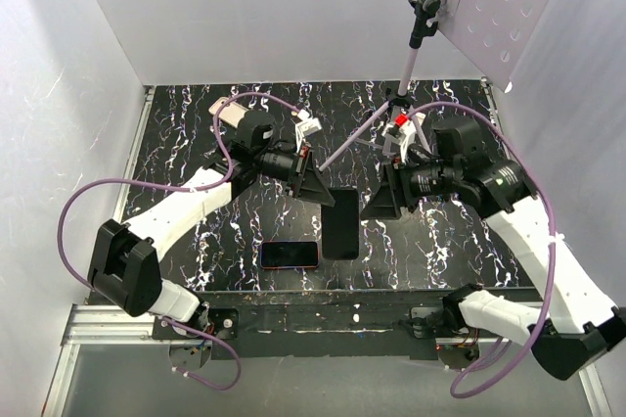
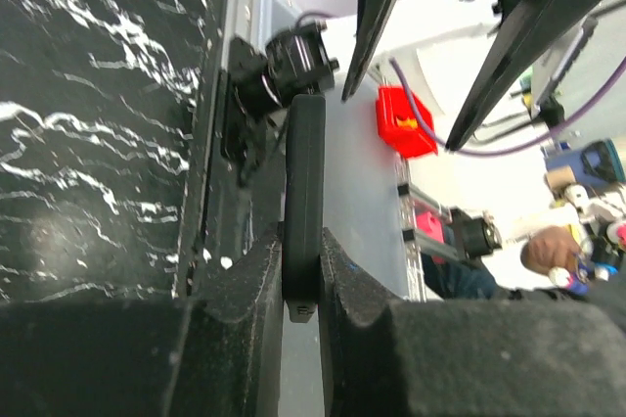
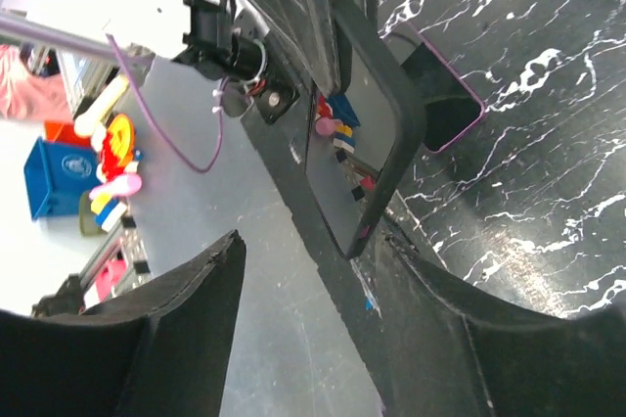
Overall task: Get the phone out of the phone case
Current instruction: Pick up the phone at the center of the board.
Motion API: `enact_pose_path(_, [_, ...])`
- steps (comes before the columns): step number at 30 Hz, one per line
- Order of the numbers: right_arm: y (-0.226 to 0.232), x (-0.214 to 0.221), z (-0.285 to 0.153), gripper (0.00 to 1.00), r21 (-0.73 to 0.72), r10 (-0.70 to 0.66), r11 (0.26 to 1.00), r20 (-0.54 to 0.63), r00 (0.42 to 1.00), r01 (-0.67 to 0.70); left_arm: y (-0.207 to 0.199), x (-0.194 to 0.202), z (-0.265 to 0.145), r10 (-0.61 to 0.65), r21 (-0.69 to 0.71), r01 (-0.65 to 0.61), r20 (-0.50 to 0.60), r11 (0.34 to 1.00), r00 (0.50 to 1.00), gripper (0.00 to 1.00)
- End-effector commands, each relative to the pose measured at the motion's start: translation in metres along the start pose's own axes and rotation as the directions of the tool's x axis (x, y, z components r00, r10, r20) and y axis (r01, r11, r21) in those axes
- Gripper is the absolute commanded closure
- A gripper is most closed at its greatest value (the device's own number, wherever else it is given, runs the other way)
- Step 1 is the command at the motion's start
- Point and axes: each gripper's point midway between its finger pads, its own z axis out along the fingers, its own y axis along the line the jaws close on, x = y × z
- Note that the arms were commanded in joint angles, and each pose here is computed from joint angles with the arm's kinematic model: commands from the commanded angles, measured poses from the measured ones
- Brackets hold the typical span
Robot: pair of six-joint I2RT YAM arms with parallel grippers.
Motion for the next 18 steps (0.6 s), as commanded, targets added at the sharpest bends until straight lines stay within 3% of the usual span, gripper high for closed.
enact_pose_path(1, [0.018, 0.004, -0.006, 0.41, -0.108, -0.08, 0.992, -0.095, 0.992, 0.07, -0.041, 0.016, -0.008, 0.086, 0.144, -0.071, -0.099, 0.987, 0.991, 1.0])
enact_pose_path(4, [0.02, 0.003, 0.004, 0.48, -0.183, -0.049, 0.983, -0.145, 0.988, 0.022, -0.046, 0.019, -0.003, 0.088, 0.167, -0.068, -0.117, 0.984, 0.989, 1.0])
enact_pose_path(13, [0.019, -0.004, 0.028, 0.5, -0.25, -0.044, 0.968, -0.18, 0.983, -0.003, -0.054, 0.015, 0.003, 0.112, 0.195, -0.085, -0.128, 0.977, 0.985, 1.0])
enact_pose_path(18, [0.023, 0.005, 0.038, 0.61, -0.289, -0.062, 0.957, -0.224, 0.973, -0.005, -0.057, 0.005, 0.004, 0.132, 0.197, -0.107, -0.117, 0.974, 0.984, 1.0])
